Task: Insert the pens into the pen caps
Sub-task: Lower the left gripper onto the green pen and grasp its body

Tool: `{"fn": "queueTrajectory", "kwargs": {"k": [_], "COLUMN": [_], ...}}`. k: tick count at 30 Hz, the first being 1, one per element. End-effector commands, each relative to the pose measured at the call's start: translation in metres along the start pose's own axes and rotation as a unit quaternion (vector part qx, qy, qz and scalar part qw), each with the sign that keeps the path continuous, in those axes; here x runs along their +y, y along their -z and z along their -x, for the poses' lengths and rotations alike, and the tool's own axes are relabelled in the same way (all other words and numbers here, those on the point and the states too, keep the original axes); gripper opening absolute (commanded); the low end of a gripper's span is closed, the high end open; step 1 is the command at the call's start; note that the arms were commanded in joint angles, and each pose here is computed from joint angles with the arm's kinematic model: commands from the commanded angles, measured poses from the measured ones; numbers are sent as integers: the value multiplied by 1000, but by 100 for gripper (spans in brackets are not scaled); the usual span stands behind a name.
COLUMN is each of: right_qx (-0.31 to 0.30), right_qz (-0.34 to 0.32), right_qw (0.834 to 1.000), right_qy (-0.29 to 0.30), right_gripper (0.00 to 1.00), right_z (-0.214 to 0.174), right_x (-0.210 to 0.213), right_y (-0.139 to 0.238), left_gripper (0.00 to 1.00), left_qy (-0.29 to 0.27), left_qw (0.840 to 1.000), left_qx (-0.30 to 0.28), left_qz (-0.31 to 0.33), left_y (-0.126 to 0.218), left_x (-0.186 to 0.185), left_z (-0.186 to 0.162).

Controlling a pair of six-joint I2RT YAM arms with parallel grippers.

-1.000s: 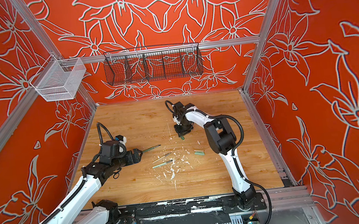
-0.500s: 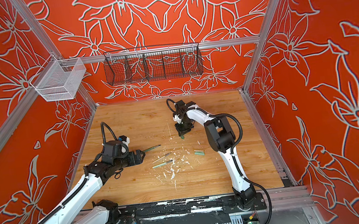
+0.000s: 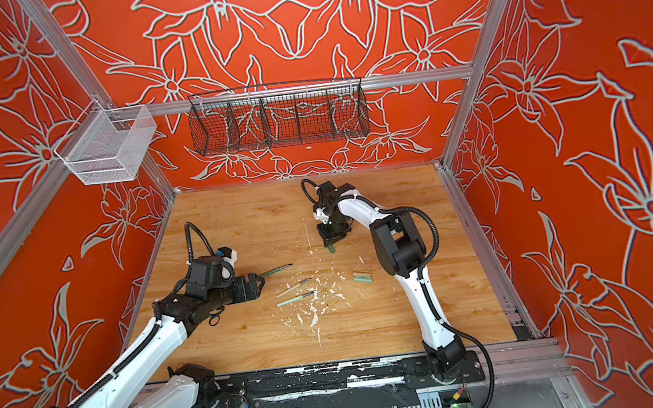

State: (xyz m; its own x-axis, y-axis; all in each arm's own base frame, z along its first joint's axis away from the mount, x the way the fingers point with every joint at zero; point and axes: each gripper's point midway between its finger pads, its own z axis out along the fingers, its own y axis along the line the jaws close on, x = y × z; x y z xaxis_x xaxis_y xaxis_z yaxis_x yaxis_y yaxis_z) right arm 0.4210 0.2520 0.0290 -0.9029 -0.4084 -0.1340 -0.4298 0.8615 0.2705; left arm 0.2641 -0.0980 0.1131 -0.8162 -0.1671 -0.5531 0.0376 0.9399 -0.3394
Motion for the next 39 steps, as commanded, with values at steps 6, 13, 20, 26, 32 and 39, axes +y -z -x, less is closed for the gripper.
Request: {"fn": "queueTrajectory", "kwargs": {"k": [6,13,20,26,32,39], "right_qx": [17,-16,-60,-84,-93,-107], "right_qz": [-27,-6,-4,2,11,36], "right_qw": [999,999,994,991,988,986], "right_qy": [-4,-37,-86,-105,-121,-126], "right_gripper": [22,18,15,12,11,11], "right_z": [-12,-4,-3,-8,-17,-21], "right_x": [-11,-1,-8,-8,-10,-3], "right_y": [-5,12,34,40,39,49], "left_gripper": [97,97,97,97,89,87], "left_qy": [-15,-24,-52,-89,-126,-176], "left_qw": [999,996,989,971,961,953], "left_qx": [39,74,107,154,186,202], "left_qz": [8,32,86,158,158,144], "left_y": [-14,-23,-36,-47,-58,-76], "left_x": [-4,-6,-5,6,6,4], "left_z": [-4,-3,0,7,3,5]}}
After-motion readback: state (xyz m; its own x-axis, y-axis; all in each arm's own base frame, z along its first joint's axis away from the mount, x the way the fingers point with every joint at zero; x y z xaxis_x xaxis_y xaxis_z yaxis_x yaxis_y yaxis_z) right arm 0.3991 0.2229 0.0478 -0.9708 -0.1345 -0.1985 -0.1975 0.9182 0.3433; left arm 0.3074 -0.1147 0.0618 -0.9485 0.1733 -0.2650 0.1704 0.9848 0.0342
